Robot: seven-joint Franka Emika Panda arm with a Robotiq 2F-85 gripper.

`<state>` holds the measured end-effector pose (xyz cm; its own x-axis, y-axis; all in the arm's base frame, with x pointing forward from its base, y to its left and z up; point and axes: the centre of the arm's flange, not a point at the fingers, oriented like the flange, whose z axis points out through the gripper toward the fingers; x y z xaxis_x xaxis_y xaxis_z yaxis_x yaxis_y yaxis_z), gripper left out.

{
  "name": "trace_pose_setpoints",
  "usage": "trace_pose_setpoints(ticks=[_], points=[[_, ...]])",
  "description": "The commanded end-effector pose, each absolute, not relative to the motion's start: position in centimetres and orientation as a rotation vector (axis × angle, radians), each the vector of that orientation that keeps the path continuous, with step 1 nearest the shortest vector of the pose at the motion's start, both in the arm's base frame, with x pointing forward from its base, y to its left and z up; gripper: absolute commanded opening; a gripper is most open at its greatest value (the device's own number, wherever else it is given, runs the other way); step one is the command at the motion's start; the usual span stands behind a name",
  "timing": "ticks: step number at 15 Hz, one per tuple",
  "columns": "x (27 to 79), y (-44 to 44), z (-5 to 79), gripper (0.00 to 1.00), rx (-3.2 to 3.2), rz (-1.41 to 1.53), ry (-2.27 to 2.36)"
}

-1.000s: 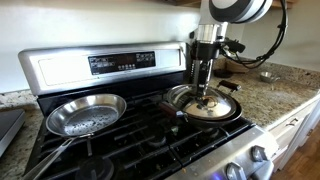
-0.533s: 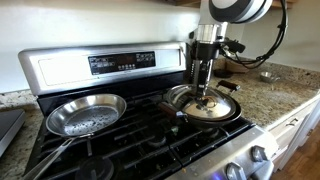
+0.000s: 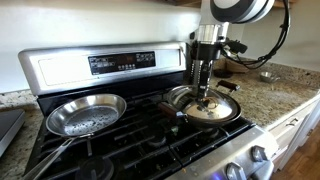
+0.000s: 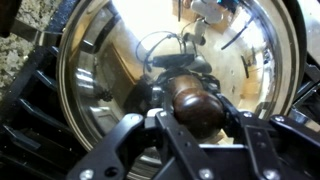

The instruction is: Put the lid on the pan that's closest to it

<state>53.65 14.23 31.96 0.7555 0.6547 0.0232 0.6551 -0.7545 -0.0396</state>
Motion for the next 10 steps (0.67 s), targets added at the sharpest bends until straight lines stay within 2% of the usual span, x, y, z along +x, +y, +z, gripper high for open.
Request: trace_pose_setpoints(ticks=[1,10], points=[[51.61,14.42,31.90,0.20,-2.905,0.016,-1.104],[51.42,14.33,31.35,0.20,-2.926,0.083,-1.097]])
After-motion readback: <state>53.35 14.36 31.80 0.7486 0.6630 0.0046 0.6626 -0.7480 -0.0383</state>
